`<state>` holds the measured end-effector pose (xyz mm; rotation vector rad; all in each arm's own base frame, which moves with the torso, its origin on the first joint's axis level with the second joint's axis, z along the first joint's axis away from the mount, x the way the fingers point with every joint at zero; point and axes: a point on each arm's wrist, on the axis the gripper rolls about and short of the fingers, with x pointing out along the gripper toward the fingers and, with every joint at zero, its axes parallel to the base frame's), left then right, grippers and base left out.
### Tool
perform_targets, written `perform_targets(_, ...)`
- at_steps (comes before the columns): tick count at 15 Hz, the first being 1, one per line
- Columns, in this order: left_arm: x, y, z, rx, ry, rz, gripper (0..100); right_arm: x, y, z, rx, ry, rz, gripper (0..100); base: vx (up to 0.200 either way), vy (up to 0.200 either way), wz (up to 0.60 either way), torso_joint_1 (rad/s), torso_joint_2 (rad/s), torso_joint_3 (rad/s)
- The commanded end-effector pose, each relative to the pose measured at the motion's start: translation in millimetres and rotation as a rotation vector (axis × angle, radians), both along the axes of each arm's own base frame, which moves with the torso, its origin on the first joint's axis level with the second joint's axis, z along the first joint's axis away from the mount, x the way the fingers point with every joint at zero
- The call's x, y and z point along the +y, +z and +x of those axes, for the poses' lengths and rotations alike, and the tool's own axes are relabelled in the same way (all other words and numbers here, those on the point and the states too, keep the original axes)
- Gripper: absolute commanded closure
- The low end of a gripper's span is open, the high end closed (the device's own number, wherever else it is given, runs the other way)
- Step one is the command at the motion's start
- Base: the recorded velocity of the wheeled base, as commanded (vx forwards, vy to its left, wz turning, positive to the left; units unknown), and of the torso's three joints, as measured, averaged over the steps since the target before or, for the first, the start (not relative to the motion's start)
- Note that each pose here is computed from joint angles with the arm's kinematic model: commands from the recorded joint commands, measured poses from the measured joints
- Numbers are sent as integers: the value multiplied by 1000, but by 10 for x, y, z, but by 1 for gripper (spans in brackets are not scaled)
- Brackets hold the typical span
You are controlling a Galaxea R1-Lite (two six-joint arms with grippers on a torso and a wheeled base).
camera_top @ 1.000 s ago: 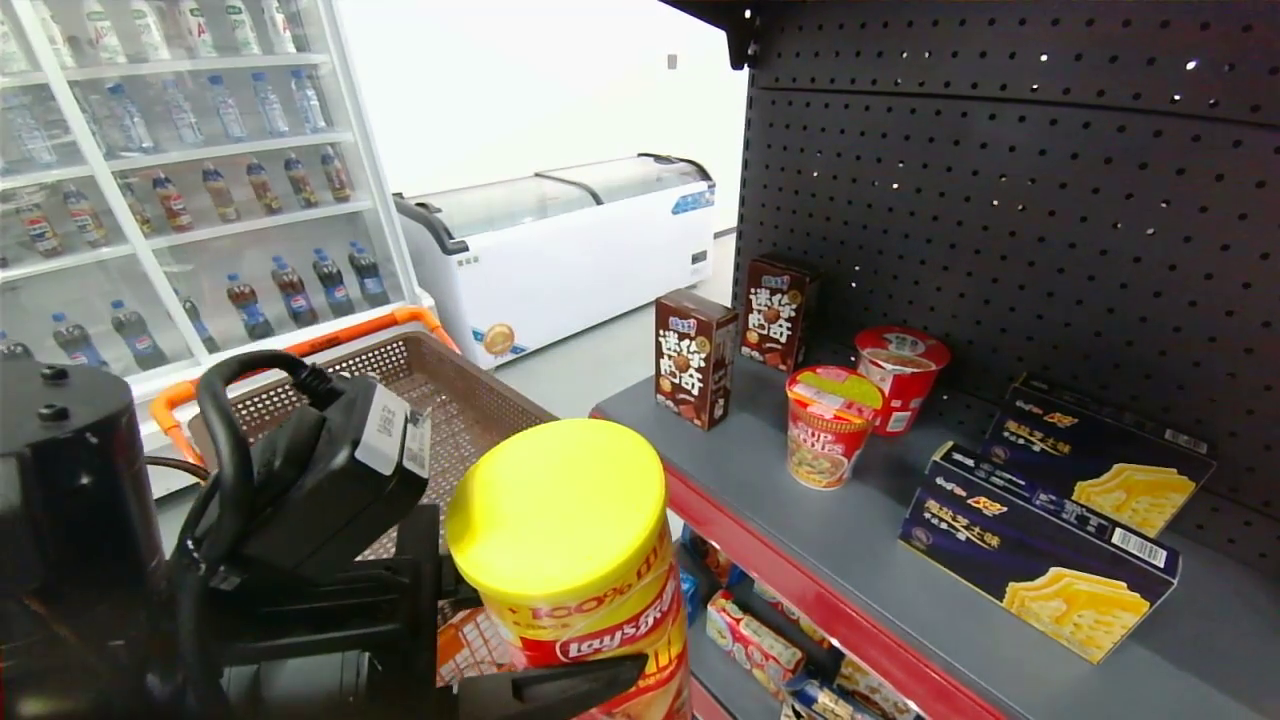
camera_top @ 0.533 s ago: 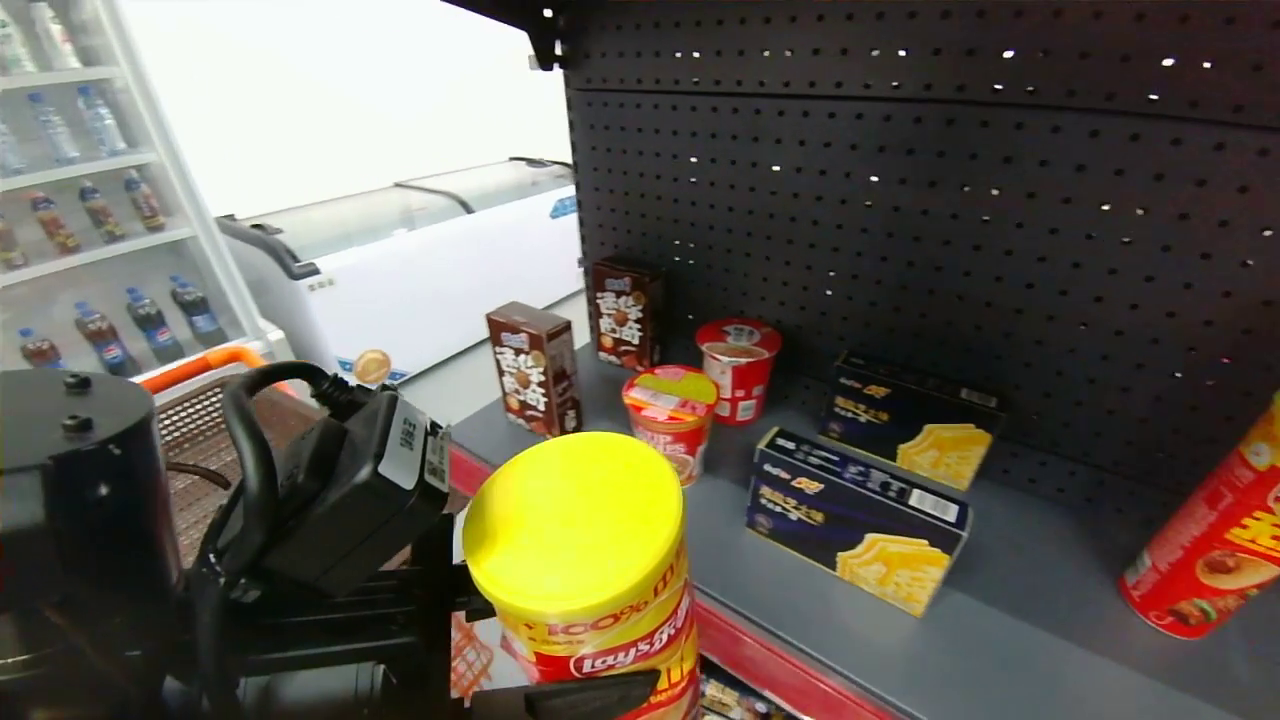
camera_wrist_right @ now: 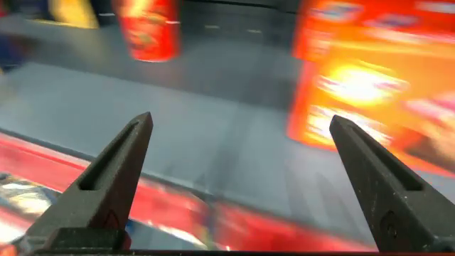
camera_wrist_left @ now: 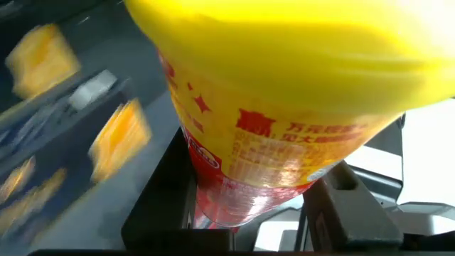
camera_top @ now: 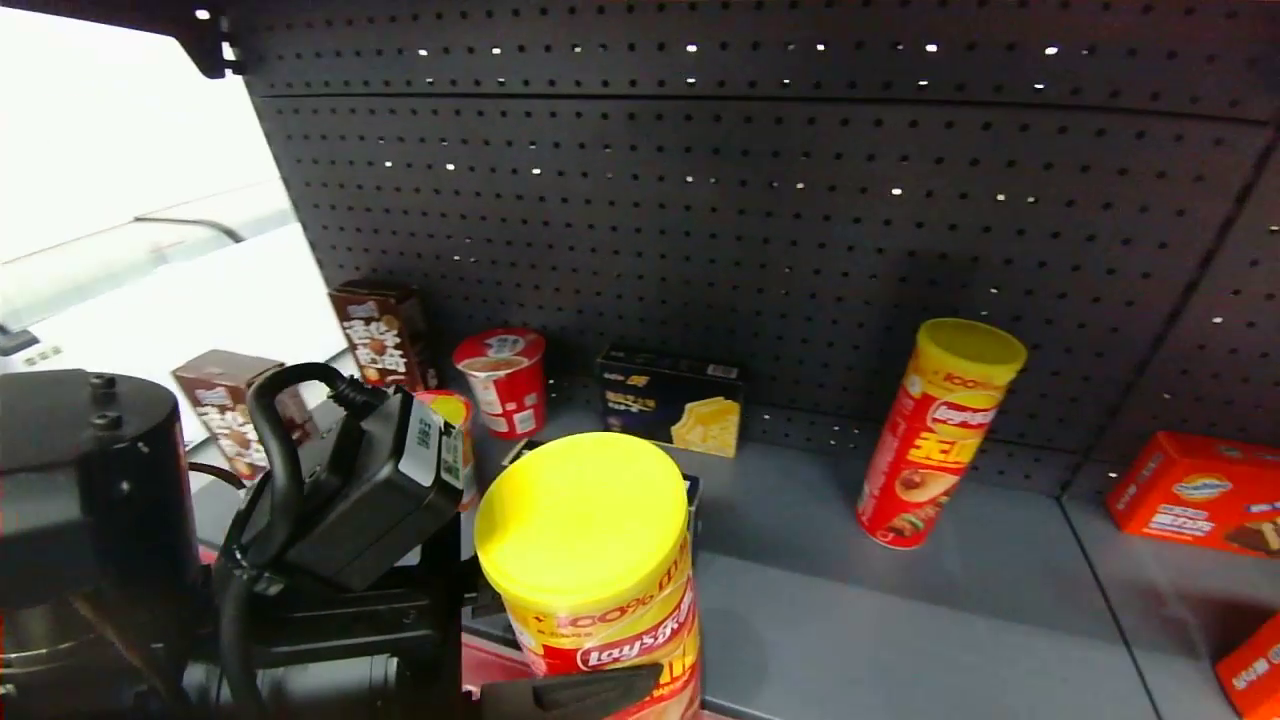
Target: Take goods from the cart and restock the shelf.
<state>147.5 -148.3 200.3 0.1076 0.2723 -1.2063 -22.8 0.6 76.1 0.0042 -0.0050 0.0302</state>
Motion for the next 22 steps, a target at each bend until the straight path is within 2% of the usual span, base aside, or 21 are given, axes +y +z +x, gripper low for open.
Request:
perform_targets(1,-8,-24,25,8,5,7,100,0,1,0,-1,0,0,0,0,0,-600,2,-2,2)
perform_targets(3,-8,-27,30,9,8,9,100,0,1,0,-1,0,0,0,0,0,-600,0,0,2)
perform_targets(12,1,-27,39,10,16,9,100,0,1,0,-1,0,0,0,0,0,0,0,0,0)
perform_targets(14,-2,-33,44,12,17,11,100,0,1,0,-1,0,0,0,0,0,-600,-2,2,5)
perform_targets(19,-2,-42,49,9,36,18,100,0,-1,0,0,0,-1,0,0,0,0,0,0,0)
perform_targets(22,2,-32,50,2,67,24,100,0,12,42,54,4,-17,0,0,0,0,0,0,0)
